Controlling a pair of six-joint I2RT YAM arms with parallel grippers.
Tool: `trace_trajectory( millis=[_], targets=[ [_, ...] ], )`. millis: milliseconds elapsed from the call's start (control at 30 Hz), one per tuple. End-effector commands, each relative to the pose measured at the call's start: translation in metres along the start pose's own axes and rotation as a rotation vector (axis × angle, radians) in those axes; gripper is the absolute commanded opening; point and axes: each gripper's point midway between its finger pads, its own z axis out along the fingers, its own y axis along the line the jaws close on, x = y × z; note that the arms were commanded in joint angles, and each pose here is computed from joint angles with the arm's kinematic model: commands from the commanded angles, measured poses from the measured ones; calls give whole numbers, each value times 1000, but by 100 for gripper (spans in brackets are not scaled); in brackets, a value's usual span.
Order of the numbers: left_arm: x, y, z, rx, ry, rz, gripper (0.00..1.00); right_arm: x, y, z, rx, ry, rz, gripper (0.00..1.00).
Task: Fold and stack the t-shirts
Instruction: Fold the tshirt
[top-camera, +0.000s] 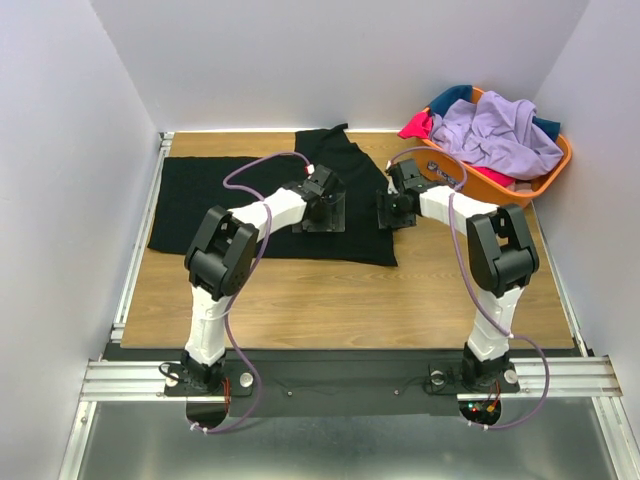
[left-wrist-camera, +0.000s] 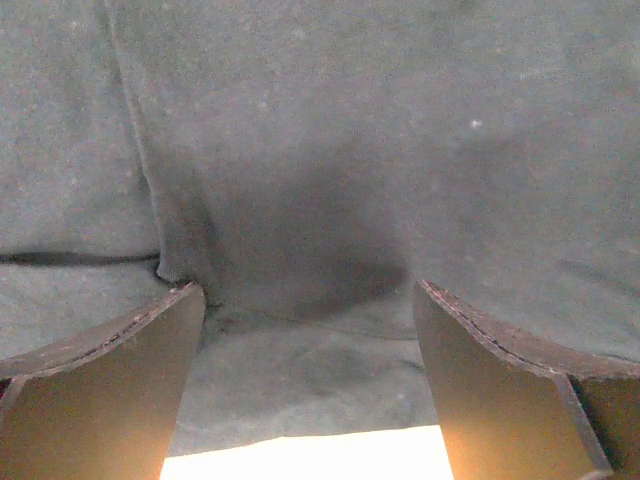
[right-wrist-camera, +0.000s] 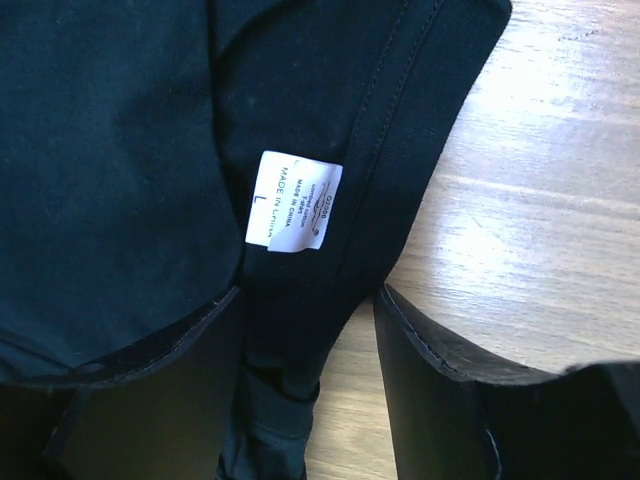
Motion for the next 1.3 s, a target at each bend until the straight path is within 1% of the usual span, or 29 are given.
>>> trace_trajectory(
  millis=[0, 33, 167, 200, 233, 267, 367, 400, 467, 500, 567, 733, 767, 833, 867, 933, 967, 1000, 1100, 1167, 1200, 1267],
  targets=[
    [16, 17, 2, -37, 51, 5, 97, 3, -1, 6, 38, 2, -11, 60],
    [23, 26, 5, -70, 63, 9, 97, 8, 0, 8, 35, 13, -11, 59],
    [39, 53, 10, -152, 85, -4, 97, 8, 6, 8, 29, 13, -16, 45],
    [39, 58, 9, -164, 83, -11, 97, 5, 5, 6, 40, 5, -10, 37],
    [43, 64, 9, -182, 85, -18, 97, -1, 4, 2, 49, -7, -5, 31],
    [44, 66, 7, -187, 83, -20, 97, -3, 2, 0, 62, -12, -3, 18],
    [49, 76, 7, -212, 89, -34, 97, -17, -6, -17, 119, -55, 4, 3],
    [52, 80, 8, -217, 94, -39, 97, -17, -12, -23, 156, -57, 4, 2],
    [54, 84, 9, -224, 97, -49, 97, -24, -18, -39, 190, -82, 7, 2],
    [57, 88, 9, -234, 102, -53, 97, -22, -26, -44, 233, -80, 5, 3],
    [59, 92, 10, -245, 106, -56, 97, -23, -34, -59, 263, -98, 7, 4],
    [63, 100, 12, -265, 112, -58, 97, -12, -64, -83, 342, -95, 37, 14],
    [63, 100, 11, -267, 111, -59, 97, -13, -72, -90, 356, -103, 51, 19],
    [62, 98, 11, -259, 109, -59, 97, -10, -75, -92, 356, -98, 44, 23],
    [61, 98, 11, -256, 106, -61, 97, -9, -74, -92, 349, -95, 38, 30],
    [56, 94, 11, -243, 98, -63, 97, -4, -70, -88, 322, -69, 35, 40],
    [56, 93, 11, -239, 100, -65, 97, -2, -69, -86, 312, -61, 39, 51],
    [54, 91, 11, -233, 95, -66, 97, 1, -65, -83, 290, -51, 50, 55],
    [49, 87, 9, -219, 87, -67, 97, 1, -50, -78, 207, -34, 55, 61],
    [46, 86, 8, -215, 80, -68, 97, 3, -40, -74, 152, -13, 38, 61],
    [46, 85, 8, -215, 78, -69, 97, 2, -29, -73, 88, -4, 24, 61],
    [44, 84, 7, -212, 77, -68, 97, 4, -21, -69, 41, 11, 15, 61]
  ],
)
